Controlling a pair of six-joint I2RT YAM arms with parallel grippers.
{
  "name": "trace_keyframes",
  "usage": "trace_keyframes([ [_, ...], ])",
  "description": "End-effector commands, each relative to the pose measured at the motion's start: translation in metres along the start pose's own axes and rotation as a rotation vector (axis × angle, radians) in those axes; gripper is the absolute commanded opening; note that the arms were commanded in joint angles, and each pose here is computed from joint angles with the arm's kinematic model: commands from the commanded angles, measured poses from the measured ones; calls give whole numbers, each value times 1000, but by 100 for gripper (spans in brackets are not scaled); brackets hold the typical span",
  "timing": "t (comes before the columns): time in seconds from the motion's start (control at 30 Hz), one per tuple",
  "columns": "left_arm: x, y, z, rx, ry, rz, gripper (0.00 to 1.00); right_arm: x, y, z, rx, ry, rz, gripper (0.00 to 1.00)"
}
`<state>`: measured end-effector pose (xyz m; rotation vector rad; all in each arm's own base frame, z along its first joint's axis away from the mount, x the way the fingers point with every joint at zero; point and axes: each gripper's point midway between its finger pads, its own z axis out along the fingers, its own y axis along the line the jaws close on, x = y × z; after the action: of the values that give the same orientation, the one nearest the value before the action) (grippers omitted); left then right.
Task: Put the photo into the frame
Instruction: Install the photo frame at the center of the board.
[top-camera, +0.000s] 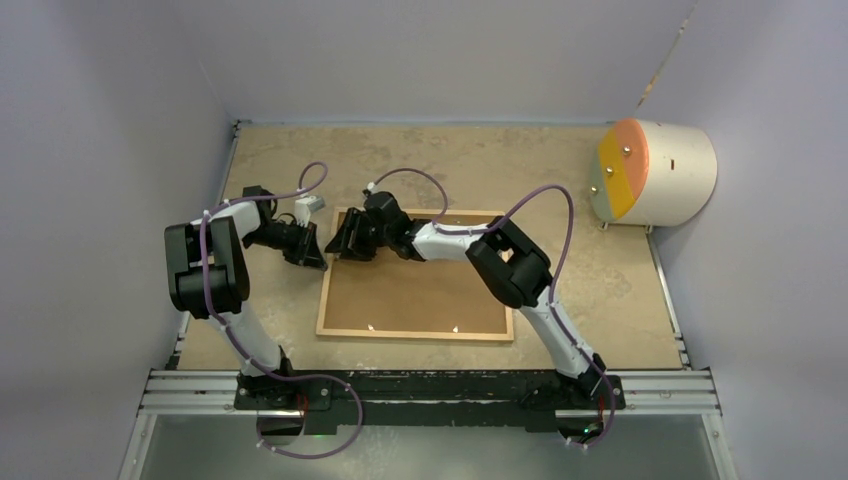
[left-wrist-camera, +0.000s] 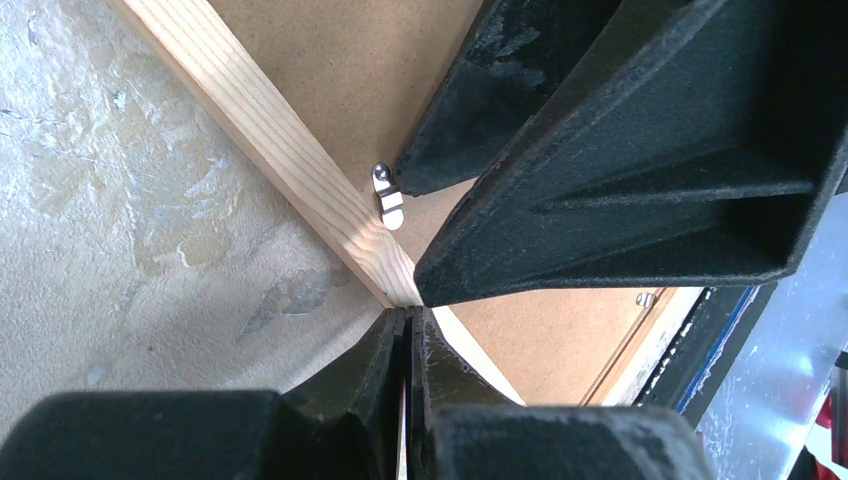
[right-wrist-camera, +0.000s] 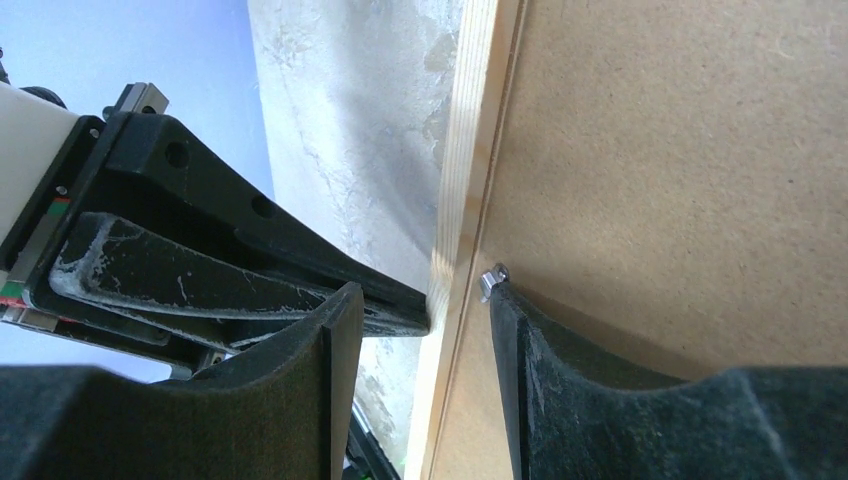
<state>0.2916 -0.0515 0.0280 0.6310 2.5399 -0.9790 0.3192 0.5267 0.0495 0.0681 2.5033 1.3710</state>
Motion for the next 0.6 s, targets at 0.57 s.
trace_keyframes([
  [0.57,9,20,8,-64,38,108,4,14,-18,-8,95,32,33,52],
])
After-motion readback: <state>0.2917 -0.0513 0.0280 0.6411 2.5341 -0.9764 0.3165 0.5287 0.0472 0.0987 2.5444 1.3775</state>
